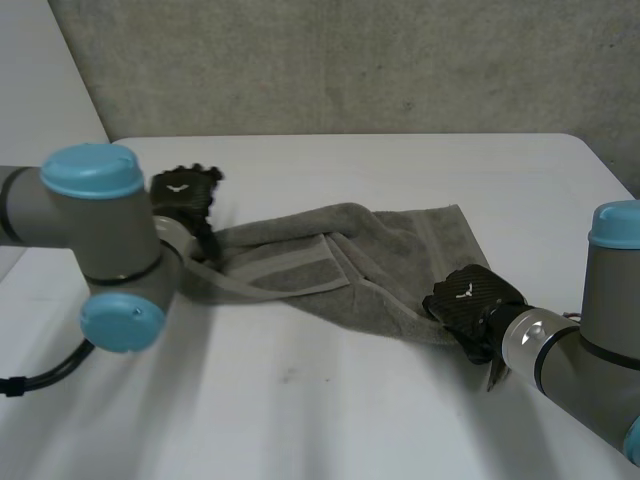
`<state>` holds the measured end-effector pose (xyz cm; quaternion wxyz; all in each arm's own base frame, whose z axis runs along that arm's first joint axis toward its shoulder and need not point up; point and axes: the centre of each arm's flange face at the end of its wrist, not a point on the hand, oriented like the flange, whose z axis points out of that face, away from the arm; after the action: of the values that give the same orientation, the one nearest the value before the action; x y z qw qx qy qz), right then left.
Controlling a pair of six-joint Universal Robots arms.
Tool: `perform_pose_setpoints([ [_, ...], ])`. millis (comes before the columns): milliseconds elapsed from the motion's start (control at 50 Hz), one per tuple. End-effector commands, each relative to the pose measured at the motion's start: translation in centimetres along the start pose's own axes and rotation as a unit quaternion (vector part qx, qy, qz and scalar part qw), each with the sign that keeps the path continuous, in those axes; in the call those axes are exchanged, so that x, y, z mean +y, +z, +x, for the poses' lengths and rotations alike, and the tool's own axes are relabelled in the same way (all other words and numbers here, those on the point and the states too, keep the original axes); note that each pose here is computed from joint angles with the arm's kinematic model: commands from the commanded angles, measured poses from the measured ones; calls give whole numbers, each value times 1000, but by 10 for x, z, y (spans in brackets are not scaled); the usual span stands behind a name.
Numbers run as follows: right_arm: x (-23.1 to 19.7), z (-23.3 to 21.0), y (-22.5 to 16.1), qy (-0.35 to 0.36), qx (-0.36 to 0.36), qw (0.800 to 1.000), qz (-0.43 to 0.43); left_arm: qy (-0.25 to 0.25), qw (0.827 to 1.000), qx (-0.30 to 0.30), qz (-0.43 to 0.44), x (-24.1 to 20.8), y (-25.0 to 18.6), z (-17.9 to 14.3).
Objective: Fold the towel.
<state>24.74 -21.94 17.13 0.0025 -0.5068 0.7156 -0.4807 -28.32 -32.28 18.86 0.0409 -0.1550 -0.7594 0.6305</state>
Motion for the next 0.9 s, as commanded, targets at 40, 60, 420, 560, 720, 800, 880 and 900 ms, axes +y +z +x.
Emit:
perform_pose_setpoints([
  [40, 2, 0, 3, -2, 5, 1000, 3, 17, 997, 72, 13, -3, -31, 55],
  [60, 2, -1, 3, -1, 4, 1000, 3, 17, 997, 72, 13, -2, -31, 55],
  [420, 9, -6, 7, 0, 1, 1000, -2, 55, 985, 146, -68, 53, -11, 125],
  [560, 12, -8, 9, -1, 0, 1000, -3, 54, 986, 149, -57, 55, -2, 131],
  [720, 16, -11, 12, -2, -6, 1000, -9, 51, 987, 148, -45, 52, 5, 132],
  [800, 17, -12, 12, -1, -8, 1000, -11, 50, 987, 148, -43, 53, 7, 133],
  [880, 17, -12, 13, -2, -9, 1000, -12, 50, 987, 148, -42, 55, 10, 134],
  [900, 18, -13, 13, -2, -9, 1000, -13, 51, 987, 148, -42, 56, 11, 135],
])
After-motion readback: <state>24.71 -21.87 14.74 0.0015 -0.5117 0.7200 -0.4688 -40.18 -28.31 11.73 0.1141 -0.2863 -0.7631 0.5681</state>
